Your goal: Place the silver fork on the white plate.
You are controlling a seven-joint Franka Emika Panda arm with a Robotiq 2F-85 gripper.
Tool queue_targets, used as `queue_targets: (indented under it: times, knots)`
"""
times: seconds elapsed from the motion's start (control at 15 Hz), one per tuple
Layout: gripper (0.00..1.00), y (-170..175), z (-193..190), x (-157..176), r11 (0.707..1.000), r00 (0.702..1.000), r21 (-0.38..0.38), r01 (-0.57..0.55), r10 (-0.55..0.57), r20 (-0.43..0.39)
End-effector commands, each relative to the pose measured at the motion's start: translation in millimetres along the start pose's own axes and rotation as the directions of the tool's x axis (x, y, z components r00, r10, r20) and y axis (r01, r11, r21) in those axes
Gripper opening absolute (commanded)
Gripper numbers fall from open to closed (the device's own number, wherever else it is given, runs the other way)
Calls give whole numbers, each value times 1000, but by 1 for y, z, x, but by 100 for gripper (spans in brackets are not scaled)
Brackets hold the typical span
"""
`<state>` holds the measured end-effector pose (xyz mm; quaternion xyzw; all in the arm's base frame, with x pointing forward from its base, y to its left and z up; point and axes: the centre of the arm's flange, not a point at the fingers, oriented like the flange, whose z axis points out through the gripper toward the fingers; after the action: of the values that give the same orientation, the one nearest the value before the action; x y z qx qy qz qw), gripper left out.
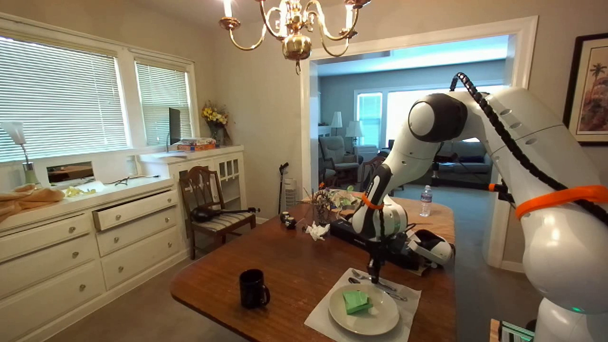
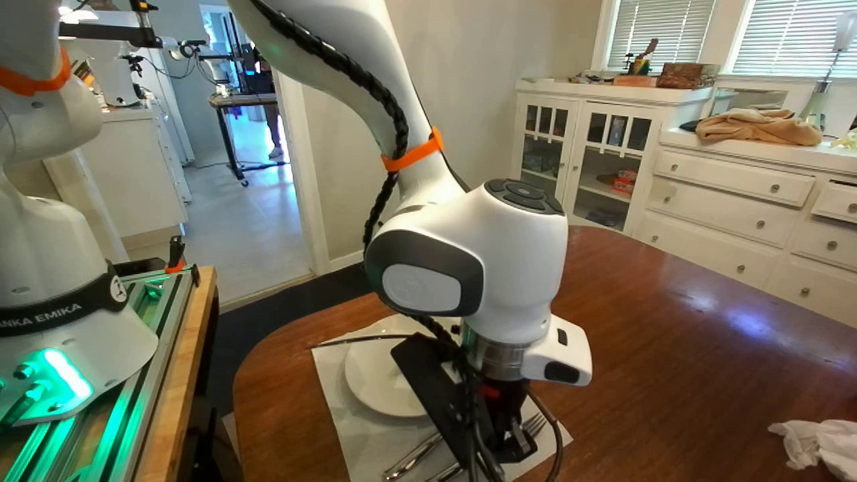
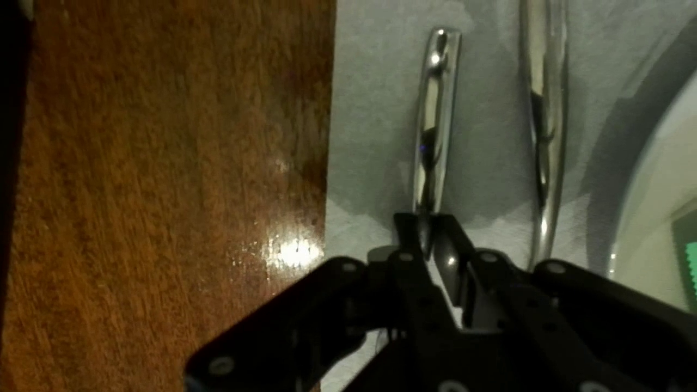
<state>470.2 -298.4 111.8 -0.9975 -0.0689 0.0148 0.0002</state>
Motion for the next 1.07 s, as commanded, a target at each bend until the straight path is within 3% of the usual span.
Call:
queue_targets:
  times: [0.0,0.27,0.67,1.0]
  knots:
    - [0,-4,7,-3,1000,1000,-7,0,0,-3]
    - [3,-4,-2,-8,1000,1000,-6,16,-16,1]
    - [3,-14,-52,-23,994,995,-56,92,-94,-32]
    - [3,-35,-74,-52,969,975,-113,220,-216,51]
